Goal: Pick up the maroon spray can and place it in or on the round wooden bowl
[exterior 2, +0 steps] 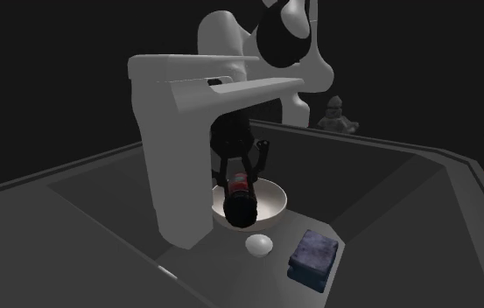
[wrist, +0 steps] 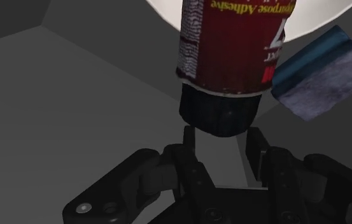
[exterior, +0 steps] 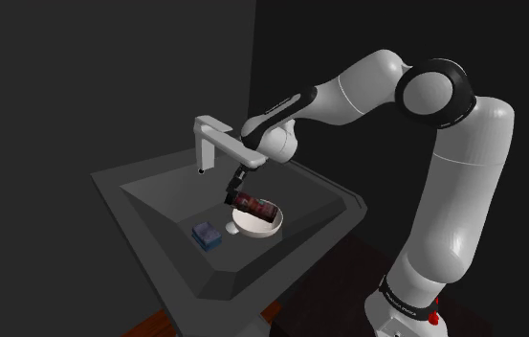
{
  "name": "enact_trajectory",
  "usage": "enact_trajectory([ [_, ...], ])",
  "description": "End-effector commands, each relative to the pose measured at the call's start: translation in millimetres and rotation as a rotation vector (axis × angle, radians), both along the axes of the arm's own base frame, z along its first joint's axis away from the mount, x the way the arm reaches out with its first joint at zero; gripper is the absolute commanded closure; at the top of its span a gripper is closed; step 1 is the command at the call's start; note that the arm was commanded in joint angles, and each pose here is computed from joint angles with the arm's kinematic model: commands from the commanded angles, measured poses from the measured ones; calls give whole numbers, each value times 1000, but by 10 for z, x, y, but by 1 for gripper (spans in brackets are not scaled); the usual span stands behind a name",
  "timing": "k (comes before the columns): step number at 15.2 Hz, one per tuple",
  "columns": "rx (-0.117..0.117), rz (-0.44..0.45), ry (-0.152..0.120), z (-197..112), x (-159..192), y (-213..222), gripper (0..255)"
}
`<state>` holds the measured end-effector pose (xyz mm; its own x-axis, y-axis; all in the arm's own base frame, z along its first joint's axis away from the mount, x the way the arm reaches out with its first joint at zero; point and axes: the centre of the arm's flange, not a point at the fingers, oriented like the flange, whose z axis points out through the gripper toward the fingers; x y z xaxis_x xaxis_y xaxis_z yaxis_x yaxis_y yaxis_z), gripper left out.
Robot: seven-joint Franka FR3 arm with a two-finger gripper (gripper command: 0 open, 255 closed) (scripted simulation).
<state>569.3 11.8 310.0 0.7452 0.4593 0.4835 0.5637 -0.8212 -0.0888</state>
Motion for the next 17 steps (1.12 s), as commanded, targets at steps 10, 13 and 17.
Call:
enact_trajectory([
  [10, 2, -2, 54, 29, -25, 7, 255],
  [13, 2, -2, 54, 188, -25, 7, 255],
  [17, -53, -53, 26, 131, -185, 80, 0],
])
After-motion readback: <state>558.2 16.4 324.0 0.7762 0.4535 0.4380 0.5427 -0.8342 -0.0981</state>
